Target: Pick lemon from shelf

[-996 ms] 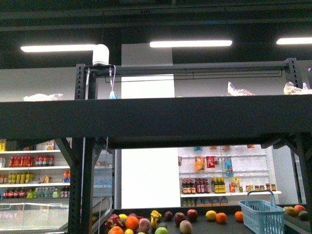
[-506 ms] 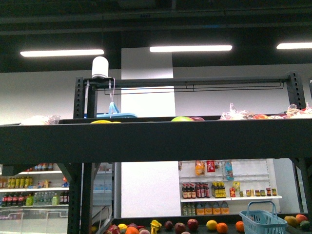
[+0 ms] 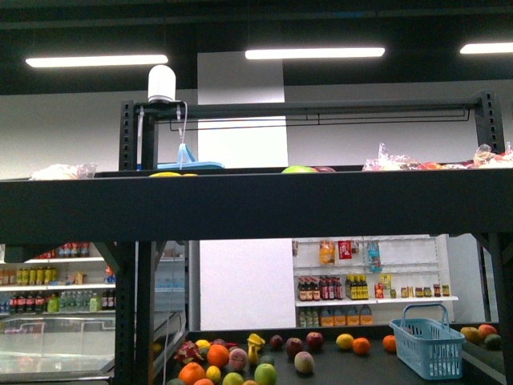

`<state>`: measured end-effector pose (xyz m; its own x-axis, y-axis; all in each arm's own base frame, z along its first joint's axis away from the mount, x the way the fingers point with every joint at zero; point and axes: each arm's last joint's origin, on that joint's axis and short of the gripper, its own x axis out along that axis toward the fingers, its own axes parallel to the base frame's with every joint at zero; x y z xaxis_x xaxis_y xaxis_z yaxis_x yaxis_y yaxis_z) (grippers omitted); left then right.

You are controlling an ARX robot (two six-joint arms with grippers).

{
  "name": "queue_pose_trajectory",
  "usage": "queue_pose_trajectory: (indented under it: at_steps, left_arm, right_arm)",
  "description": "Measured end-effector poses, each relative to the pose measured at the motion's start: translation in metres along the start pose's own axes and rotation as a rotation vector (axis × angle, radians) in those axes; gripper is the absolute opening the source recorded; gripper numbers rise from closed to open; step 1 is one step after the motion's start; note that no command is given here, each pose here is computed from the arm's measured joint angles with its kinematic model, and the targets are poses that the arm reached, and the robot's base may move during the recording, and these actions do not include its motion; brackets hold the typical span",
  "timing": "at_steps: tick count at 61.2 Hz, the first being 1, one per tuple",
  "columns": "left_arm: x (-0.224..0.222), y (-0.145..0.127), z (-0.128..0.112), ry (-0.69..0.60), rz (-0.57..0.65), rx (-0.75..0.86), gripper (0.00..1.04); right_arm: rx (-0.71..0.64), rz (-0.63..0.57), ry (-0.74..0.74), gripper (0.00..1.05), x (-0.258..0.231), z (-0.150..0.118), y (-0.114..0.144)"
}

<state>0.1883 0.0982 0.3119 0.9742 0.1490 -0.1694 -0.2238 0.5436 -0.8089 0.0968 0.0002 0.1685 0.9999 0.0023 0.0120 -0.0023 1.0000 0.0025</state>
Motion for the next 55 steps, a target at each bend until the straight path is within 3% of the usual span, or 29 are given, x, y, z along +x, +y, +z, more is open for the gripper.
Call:
queue_pose_trajectory:
  at_steps: [12, 22, 39, 51, 52, 55]
  left_arm:
    - [0.036, 0.001, 0.061, -0.011, 0.087, -0.176, 0.97]
    - [0.062, 0.019, 0.09, -0.007, 0.147, -0.303, 0.97]
    - [0.104, 0.051, 0.115, 0.002, 0.221, -0.456, 0.97]
    - [0.138, 0.056, 0.116, 0.035, 0.241, -0.496, 0.97]
    - [0.164, 0.059, 0.114, 0.05, 0.251, -0.499, 0.97]
    - [0.176, 0.064, 0.111, 0.051, 0.276, -0.499, 0.97]
  right_arm:
    - [0.0, 0.0, 0.0, 0.97, 0.0, 0.0, 0.0]
    - [0.0, 0.0, 0.0, 0.97, 0.0, 0.0, 0.0]
    - [0.0, 0.0, 0.0, 0.97, 0.0, 0.0, 0.0]
    - [0.0, 0.0, 0.0, 0.97, 0.0, 0.0, 0.0]
    - [0.0, 0.0, 0.0, 0.97, 0.0, 0.0, 0.0]
    - [0.0, 0.001, 0.0, 0.97, 0.0, 0.0, 0.0]
